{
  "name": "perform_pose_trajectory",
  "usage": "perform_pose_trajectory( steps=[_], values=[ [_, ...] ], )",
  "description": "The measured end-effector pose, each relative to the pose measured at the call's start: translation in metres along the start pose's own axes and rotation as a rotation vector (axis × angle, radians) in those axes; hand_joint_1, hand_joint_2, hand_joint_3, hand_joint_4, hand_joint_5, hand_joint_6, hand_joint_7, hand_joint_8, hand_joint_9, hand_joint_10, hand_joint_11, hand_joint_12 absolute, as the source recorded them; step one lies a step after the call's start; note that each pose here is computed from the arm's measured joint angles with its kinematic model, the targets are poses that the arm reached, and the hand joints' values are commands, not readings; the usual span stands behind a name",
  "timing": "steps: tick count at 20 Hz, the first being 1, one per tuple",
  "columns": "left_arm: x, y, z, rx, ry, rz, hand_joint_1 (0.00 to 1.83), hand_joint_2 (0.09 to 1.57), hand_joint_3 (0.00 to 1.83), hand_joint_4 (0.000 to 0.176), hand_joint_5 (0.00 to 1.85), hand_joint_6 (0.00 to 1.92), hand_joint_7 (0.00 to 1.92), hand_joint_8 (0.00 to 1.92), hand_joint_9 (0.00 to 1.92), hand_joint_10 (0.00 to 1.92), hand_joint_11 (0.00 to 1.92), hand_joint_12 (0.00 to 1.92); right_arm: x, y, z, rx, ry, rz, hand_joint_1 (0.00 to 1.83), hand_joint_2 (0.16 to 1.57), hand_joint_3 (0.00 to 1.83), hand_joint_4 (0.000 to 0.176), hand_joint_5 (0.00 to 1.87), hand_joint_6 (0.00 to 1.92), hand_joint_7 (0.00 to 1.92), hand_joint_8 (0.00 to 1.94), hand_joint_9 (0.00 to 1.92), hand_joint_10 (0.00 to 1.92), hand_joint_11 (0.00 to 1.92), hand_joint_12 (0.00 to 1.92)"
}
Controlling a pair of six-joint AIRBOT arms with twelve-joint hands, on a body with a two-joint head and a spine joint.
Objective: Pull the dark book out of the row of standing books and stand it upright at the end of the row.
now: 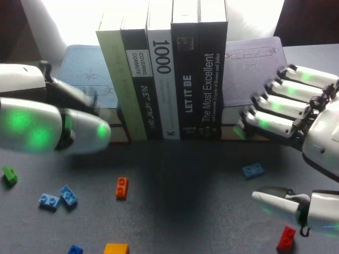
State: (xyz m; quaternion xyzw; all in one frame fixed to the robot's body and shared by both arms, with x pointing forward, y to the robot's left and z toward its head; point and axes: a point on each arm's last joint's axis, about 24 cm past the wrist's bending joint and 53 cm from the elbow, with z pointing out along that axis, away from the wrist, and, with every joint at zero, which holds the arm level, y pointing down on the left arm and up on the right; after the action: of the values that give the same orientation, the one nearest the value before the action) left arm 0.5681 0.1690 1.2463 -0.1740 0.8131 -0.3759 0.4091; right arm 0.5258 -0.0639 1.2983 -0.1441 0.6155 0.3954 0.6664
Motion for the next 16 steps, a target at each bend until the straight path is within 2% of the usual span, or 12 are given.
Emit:
perform_pose_trajectory(
  steps=[2, 3, 4, 5, 7, 8, 10, 11, 13, 14, 16],
  values=[
    [-0.002, -0.002, 0.0, 0.007, -0.008, 0.004, 0.0, 1.31, 0.0, 0.05, 0.14, 0.0, 0.19, 0.0, 0.21, 0.0, 0.1, 0.4, 0.0, 0.004, 0.0, -0.004, -0.002, 0.01, 0.03, 1.23, 0.02, 0.0, 0.12, 0.02, 0.13, 0.0, 0.09, 0.01, 0.0, 0.2],
    [-0.002, -0.001, 0.0, 0.005, -0.006, 0.003, 0.0, 1.32, 0.01, 0.059, 0.11, 0.0, 0.14, 0.0, 0.17, 0.0, 0.08, 0.38, 0.0, 0.004, -0.001, -0.001, -0.002, 0.017, 0.02, 1.24, 0.01, 0.0, 0.1, 0.01, 0.11, 0.0, 0.07, 0.0, 0.0, 0.1],
    [-0.001, 0.0, 0.0, 0.0, -0.002, 0.001, 0.0, 1.33, 0.01, 0.061, 0.1, 0.0, 0.13, 0.0, 0.16, 0.0, 0.07, 0.38, 0.001, 0.002, -0.001, 0.012, -0.001, 0.042, 0.01, 1.24, 0.01, 0.0, 0.1, 0.0, 0.1, 0.0, 0.07, 0.0, 0.0, 0.11],
    [-0.001, 0.0, 0.0, 0.001, -0.003, 0.002, 0.0, 1.34, 0.01, 0.05, 0.09, 0.0, 0.13, 0.0, 0.16, 0.0, 0.07, 0.38, 0.001, 0.002, -0.001, 0.017, -0.001, 0.05, 0.05, 1.24, 0.0, 0.0, 0.1, 0.0, 0.11, 0.0, 0.06, 0.0, 0.0, 0.04],
    [-0.001, -0.001, 0.0, 0.003, -0.003, 0.002, 0.0, 1.33, 0.0, 0.049, 0.09, 0.0, 0.13, 0.0, 0.18, 0.0, 0.13, 0.31, -0.002, 0.002, -0.001, 0.034, -0.013, 0.066, 0.04, 1.23, 0.0, 0.0, 0.1, 0.0, 0.11, 0.0, 0.06, 0.0, 0.0, 0.03],
    [-0.001, 0.0, 0.0, 0.001, -0.003, 0.002, 0.0, 1.33, 0.0, 0.054, 0.08, 0.0, 0.12, 0.0, 0.17, 0.0, 0.12, 0.29, -0.009, 0.0, 0.002, 0.047, -0.036, 0.08, 0.01, 1.23, 0.0, 0.005, 0.11, 0.0, 0.11, 0.0, 0.06, 0.0, 0.0, 0.06],
    [-0.001, 0.0, 0.0, 0.001, -0.003, 0.002, 0.0, 1.32, 0.0, 0.052, 0.08, 0.0, 0.12, 0.0, 0.17, 0.0, 0.13, 0.3, -0.03, -0.004, 0.011, 0.085, -0.109, 0.089, 0.0, 1.24, 0.0, 0.008, 0.08, 0.0, 0.08, 0.0, 0.04, 0.0, 0.0, 0.0],
    [-0.001, 0.0, 0.0, 0.001, -0.002, 0.001, 0.0, 1.33, 0.0, 0.046, 0.11, 0.01, 0.14, 0.01, 0.17, 0.0, 0.13, 0.3, -0.045, -0.005, 0.018, 0.105, -0.156, 0.113, 0.0, 1.24, 0.0, 0.012, 0.09, 0.0, 0.07, 0.0, 0.03, 0.0, 0.0, 0.0],
    [-0.001, 0.0, 0.0, 0.001, -0.003, 0.002, 0.04, 1.33, 0.0, 0.031, 0.11, 0.0, 0.17, 0.0, 0.2, 0.0, 0.19, 0.19, -0.06, -0.005, 0.025, 0.113, -0.207, 0.141, 0.02, 1.24, 0.0, 0.013, 0.16, 0.03, 0.08, 0.01, 0.03, 0.0, 0.0, 0.0],
    [-0.001, 0.0, 0.0, 0.001, -0.003, 0.002, 0.01, 1.33, 0.0, 0.033, 0.11, 0.0, 0.17, 0.0, 0.21, 0.0, 0.21, 0.17, -0.064, -0.004, 0.026, 0.111, -0.224, 0.14, 0.0, 1.23, 0.0, 0.024, 0.19, 0.05, 0.06, 0.0, 0.01, 0.0, 0.0, 0.0],
    [0.0, 0.001, 0.0, -0.002, -0.001, 0.002, 0.0, 1.33, 0.0, 0.035, 0.14, 0.01, 0.18, 0.0, 0.22, 0.01, 0.24, 0.17, -0.064, 0.002, 0.03, 0.103, -0.235, 0.121, 0.0, 1.23, 0.0, 0.025, 0.34, 0.11, 0.07, 0.01, 0.0, 0.0, 0.0, 0.0]
  ],
)
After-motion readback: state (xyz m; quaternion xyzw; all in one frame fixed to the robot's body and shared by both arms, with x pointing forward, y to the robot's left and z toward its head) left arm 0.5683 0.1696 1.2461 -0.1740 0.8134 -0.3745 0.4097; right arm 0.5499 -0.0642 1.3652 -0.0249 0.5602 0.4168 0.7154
